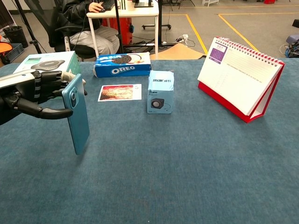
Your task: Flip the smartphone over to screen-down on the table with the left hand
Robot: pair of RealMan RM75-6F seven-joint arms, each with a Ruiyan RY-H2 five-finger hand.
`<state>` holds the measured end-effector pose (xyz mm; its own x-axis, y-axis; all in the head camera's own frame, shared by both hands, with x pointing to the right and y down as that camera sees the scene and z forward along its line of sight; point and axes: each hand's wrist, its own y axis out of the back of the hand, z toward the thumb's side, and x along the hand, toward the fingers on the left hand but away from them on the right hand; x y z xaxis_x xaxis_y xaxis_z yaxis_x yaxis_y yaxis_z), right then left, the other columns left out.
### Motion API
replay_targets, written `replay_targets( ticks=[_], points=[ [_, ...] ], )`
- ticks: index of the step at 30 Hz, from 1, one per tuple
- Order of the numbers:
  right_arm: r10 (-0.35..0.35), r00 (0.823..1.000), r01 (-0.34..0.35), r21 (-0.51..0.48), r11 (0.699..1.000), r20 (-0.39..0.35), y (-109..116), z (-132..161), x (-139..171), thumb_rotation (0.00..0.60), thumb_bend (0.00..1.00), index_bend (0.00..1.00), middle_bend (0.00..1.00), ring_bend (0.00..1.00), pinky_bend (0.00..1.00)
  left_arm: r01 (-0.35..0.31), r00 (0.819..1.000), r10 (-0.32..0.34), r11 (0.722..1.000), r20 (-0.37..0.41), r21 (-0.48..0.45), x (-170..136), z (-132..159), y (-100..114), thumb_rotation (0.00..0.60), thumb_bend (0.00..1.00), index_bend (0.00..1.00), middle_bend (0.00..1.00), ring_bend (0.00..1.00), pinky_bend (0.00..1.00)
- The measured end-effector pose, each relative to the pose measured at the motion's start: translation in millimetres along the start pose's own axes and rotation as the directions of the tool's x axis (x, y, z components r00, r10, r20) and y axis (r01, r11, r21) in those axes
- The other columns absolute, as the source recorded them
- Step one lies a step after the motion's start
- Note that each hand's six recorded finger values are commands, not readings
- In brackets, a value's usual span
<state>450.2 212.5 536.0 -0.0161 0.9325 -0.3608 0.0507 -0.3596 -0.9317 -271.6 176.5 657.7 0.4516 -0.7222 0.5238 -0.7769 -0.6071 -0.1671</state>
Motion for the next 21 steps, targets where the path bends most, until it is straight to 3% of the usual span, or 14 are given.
replay_targets(
  ticks=[8,14,21],
  points=[
    [0.002,1.000,-0.002,0.004,1.000,0.001,-0.7,0.1,-0.2,0.600,0.15,0.04,0.00,0.00,0.00,0.049,0.999,-0.048,0.984,0.012,-0.173,1.3,-11.8,-2.4,0.600,0.32,0.40,0.40,0.00,0.00],
    [0.003,1.000,-0.003,0.005,1.000,0.001,-1.2,0.0,-0.2,0.600,0.15,0.04,0.00,0.00,0.00,0.072,0.997,-0.070,0.944,0.020,-0.323,2.5,-18.5,-3.3,0.600,0.32,0.40,0.40,0.00,0.00],
    [0.004,1.000,-0.004,0.007,1.000,0.003,-1.6,-0.3,-0.3,0.600,0.15,0.04,0.00,0.00,0.00,0.081,0.997,-0.074,0.908,0.033,-0.412,4.4,-31.0,-2.7,0.600,0.32,0.40,0.39,0.00,0.00]
  ],
)
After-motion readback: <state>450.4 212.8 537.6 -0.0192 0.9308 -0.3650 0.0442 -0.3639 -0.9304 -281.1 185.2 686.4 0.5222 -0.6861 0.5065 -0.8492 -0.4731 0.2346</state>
